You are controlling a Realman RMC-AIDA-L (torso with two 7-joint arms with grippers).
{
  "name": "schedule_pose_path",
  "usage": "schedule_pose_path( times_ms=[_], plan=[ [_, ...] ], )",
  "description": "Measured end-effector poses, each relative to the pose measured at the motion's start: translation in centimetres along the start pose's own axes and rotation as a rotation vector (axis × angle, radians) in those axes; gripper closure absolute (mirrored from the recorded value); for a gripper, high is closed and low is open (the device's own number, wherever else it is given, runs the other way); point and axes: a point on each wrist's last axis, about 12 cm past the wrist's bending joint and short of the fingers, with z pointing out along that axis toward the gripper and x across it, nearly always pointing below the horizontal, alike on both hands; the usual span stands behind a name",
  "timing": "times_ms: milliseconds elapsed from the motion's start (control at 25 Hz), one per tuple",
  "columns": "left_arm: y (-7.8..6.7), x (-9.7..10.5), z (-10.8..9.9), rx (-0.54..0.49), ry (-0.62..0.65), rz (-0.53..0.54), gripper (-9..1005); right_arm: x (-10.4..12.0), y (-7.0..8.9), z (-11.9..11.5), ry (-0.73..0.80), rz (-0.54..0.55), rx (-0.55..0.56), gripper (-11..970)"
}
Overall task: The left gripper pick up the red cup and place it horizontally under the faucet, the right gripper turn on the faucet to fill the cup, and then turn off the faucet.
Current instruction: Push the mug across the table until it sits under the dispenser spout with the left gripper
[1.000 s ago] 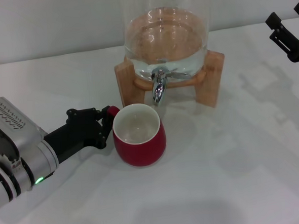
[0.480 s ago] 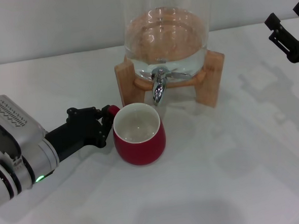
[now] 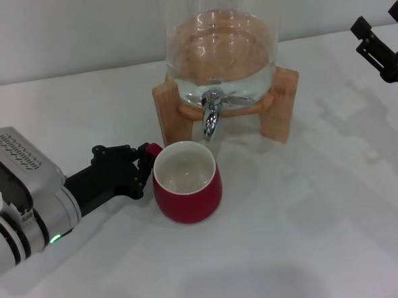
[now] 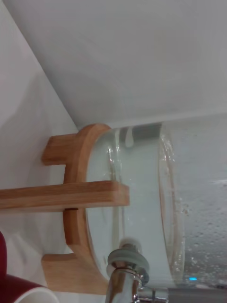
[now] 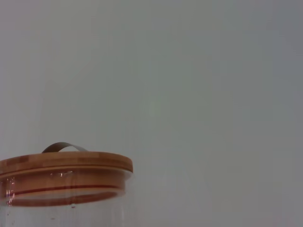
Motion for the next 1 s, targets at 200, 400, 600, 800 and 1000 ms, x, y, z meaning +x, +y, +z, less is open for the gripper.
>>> schedule_pose_path(
  times_ms=[200, 400, 600, 800, 1000],
  plan=[
    [0.09, -0.22, 0.18, 0.004, -0.001, 0.001, 898, 0.02, 0.06, 0.07, 0.0, 0.001, -0.002, 118],
    [0.2, -0.27, 0.23, 0.001, 0.003, 0.002, 898, 0.07, 0.19, 0.08, 0.002, 0.003, -0.009, 117],
    [0.23, -0.32, 0.48, 0.003, 0.017, 0.013, 898, 0.06, 0.19, 0.08, 0.001, 0.003, -0.009, 117],
    [0.23, -0.34, 0.54, 0.005, 0.02, 0.016, 898, -0.01, 0.21, 0.25, -0.003, 0.001, -0.013, 117],
    [0.35, -0.34, 0.59, -0.004, 0.026, 0.019, 898, 0.0, 0.22, 0.26, -0.003, 0.0, -0.014, 118]
  ],
)
